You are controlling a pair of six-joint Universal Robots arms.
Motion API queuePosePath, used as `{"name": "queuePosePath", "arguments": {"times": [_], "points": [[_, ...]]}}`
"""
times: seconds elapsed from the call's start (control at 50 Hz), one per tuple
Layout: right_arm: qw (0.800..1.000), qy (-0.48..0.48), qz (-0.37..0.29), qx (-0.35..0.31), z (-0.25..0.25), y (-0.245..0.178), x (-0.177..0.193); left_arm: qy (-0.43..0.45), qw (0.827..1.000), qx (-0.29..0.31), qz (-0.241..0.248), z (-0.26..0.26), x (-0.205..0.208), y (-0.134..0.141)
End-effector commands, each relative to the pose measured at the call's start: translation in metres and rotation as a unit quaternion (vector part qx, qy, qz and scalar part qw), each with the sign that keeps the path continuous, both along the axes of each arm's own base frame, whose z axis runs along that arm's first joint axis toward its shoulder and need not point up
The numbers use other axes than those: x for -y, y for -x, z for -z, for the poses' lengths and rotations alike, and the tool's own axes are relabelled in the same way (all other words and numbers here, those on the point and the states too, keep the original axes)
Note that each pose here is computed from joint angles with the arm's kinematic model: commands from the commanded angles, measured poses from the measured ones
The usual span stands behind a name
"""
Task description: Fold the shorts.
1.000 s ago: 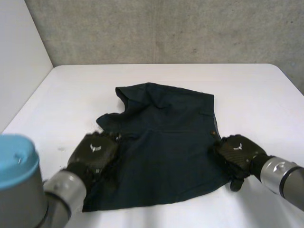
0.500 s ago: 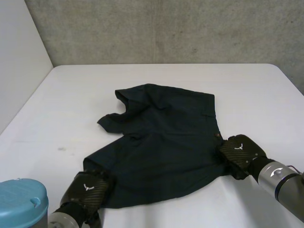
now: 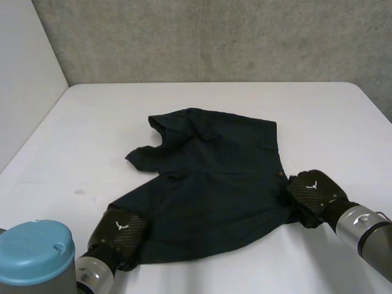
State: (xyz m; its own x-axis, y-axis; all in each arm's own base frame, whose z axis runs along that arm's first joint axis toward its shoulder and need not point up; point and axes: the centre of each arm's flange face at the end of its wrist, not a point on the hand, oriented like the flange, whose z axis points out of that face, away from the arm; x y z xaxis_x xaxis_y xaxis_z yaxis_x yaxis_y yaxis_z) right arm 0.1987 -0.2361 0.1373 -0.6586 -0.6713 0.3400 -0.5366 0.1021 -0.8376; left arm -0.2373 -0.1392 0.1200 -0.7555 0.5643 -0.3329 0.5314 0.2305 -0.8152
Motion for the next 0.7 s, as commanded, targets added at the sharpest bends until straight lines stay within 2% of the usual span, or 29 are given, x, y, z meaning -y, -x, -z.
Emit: {"name": "queuePosePath", "arguments": {"times": [0.02,0.22,0.34,0.46,0.56,0.7], "points": [[0.999,0.039,0.001,0.003,-0.028,0.0,-0.001,0.052,0.998,-0.03,-0.002,-0.031,0.007,0.003],[0.994,0.113,-0.003,0.012,-0.122,-0.002,-0.007,0.18,0.979,-0.095,0.004,-0.13,0.012,0.003],[0.993,0.121,-0.005,0.012,-0.146,-0.003,-0.004,0.196,0.975,-0.104,0.004,-0.15,0.019,0.006],[0.997,0.077,-0.003,-0.004,-0.132,-0.01,0.008,0.154,0.985,-0.076,-0.004,-0.125,0.038,0.011],[1.0,0.007,0.002,-0.029,-0.095,-0.014,0.015,0.106,0.993,-0.04,-0.022,-0.091,0.06,0.01],[0.997,-0.034,-0.013,-0.07,-0.06,-0.026,0.02,0.081,0.997,0.006,-0.011,-0.06,0.081,0.02]]}}
